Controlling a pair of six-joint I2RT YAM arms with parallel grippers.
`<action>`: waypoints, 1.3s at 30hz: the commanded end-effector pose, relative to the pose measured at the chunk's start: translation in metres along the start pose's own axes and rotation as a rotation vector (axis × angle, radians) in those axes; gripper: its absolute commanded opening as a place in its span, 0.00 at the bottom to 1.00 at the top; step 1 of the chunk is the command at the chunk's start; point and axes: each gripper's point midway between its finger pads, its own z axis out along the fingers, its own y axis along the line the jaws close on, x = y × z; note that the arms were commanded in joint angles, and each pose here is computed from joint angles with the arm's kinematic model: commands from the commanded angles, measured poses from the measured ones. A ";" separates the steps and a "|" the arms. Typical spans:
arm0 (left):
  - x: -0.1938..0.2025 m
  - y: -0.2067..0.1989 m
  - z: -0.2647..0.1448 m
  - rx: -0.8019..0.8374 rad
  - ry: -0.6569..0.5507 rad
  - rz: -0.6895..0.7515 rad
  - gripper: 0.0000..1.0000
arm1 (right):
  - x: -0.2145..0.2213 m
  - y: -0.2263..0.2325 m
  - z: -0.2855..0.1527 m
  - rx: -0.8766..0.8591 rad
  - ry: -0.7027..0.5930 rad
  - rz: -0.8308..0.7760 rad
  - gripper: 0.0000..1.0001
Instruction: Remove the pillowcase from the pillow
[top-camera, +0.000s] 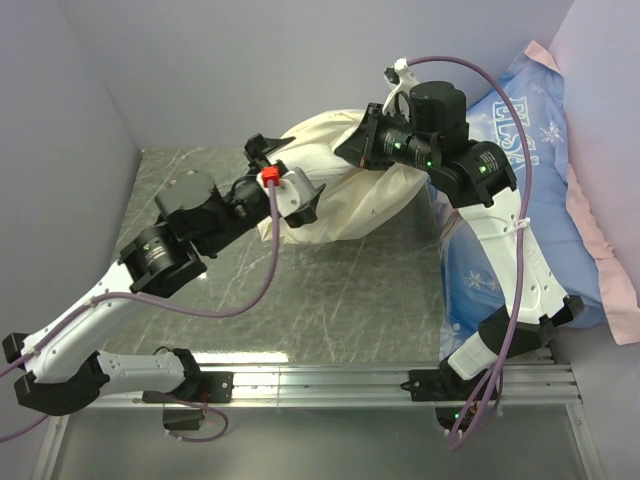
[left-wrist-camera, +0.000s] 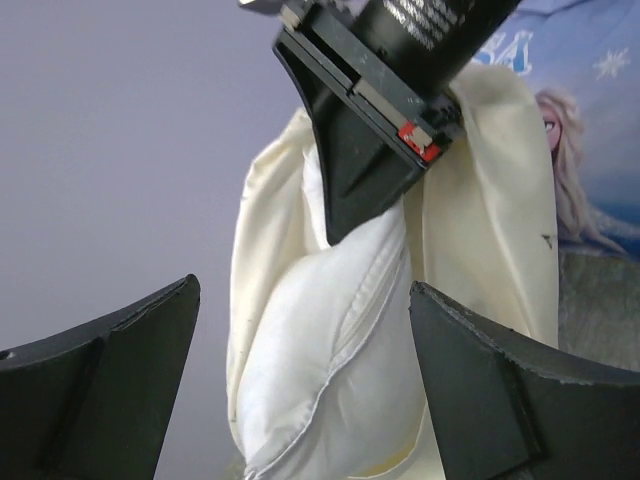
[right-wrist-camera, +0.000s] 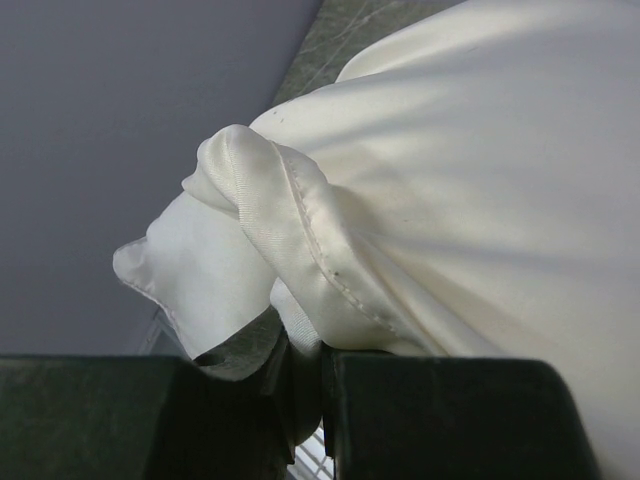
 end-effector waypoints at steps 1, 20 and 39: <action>-0.022 0.006 -0.009 0.017 -0.062 -0.029 0.93 | -0.037 0.034 -0.023 -0.125 -0.153 -0.052 0.00; 0.031 -0.010 0.039 -0.018 0.083 0.055 0.77 | -0.028 0.036 -0.029 -0.149 -0.155 -0.043 0.00; 0.060 -0.023 0.056 0.004 0.187 0.061 0.87 | -0.022 0.041 -0.034 -0.151 -0.148 -0.085 0.00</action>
